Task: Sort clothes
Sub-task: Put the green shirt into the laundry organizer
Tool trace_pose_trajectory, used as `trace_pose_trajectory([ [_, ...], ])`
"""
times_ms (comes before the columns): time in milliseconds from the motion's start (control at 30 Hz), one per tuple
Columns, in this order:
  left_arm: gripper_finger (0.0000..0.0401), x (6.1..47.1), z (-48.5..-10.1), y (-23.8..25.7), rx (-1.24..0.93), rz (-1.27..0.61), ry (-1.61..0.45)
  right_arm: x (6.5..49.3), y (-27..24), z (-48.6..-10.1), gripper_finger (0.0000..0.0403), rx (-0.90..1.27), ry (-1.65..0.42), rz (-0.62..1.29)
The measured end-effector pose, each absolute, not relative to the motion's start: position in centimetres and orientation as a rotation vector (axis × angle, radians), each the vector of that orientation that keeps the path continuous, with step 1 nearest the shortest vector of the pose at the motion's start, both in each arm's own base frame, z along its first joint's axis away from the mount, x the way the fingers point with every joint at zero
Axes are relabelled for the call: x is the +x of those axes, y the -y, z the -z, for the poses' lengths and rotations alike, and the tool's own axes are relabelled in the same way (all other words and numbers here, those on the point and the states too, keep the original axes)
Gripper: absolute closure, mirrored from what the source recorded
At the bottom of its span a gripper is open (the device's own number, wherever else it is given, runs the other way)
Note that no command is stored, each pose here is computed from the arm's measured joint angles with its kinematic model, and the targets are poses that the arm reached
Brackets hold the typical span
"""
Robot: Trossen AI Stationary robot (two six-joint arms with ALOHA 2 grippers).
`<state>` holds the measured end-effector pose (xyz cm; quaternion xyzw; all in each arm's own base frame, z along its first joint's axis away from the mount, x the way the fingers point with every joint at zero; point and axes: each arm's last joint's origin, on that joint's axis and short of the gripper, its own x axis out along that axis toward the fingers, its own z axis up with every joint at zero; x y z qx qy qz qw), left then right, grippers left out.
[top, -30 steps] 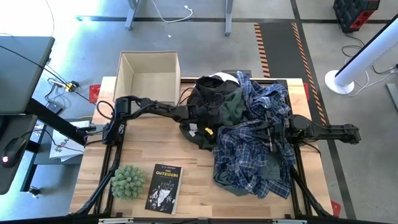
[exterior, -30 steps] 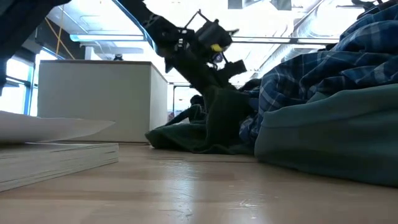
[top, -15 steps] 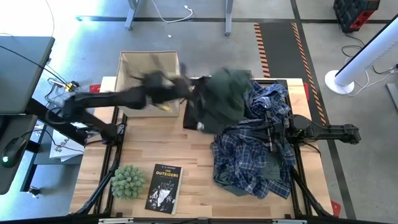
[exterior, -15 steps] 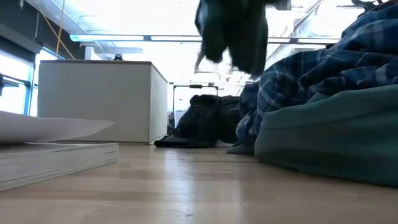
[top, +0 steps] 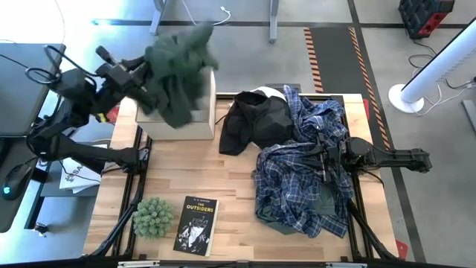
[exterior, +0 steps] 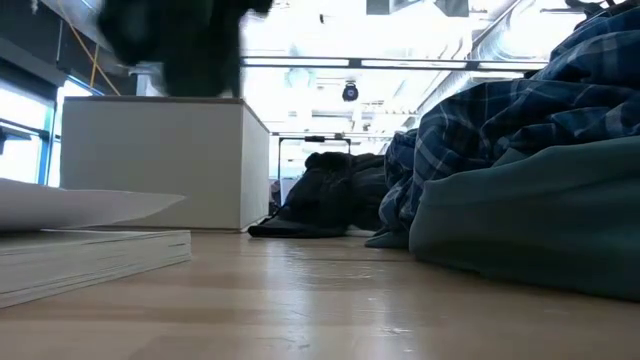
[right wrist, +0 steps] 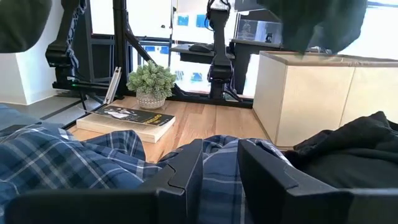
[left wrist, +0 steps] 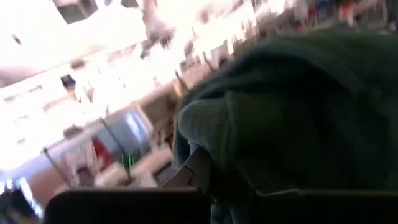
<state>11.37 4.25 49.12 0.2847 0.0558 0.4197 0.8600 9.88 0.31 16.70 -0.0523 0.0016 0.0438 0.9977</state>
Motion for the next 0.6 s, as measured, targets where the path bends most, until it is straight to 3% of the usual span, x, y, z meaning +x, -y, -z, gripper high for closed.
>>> trace_pose_trajectory([
  [333, 0.0386, 14.7, -40.6, -12.0, 0.541, -1.099, -0.554, 9.9, -0.3, -16.7, 0.0304, -0.105, -0.003, -0.087],
  [600, 0.0384, 14.7, -33.7, -18.2, 0.204, -1.078, -0.800, 9.9, -0.3, -16.7, 0.0304, -0.105, -0.003, -0.088],
])
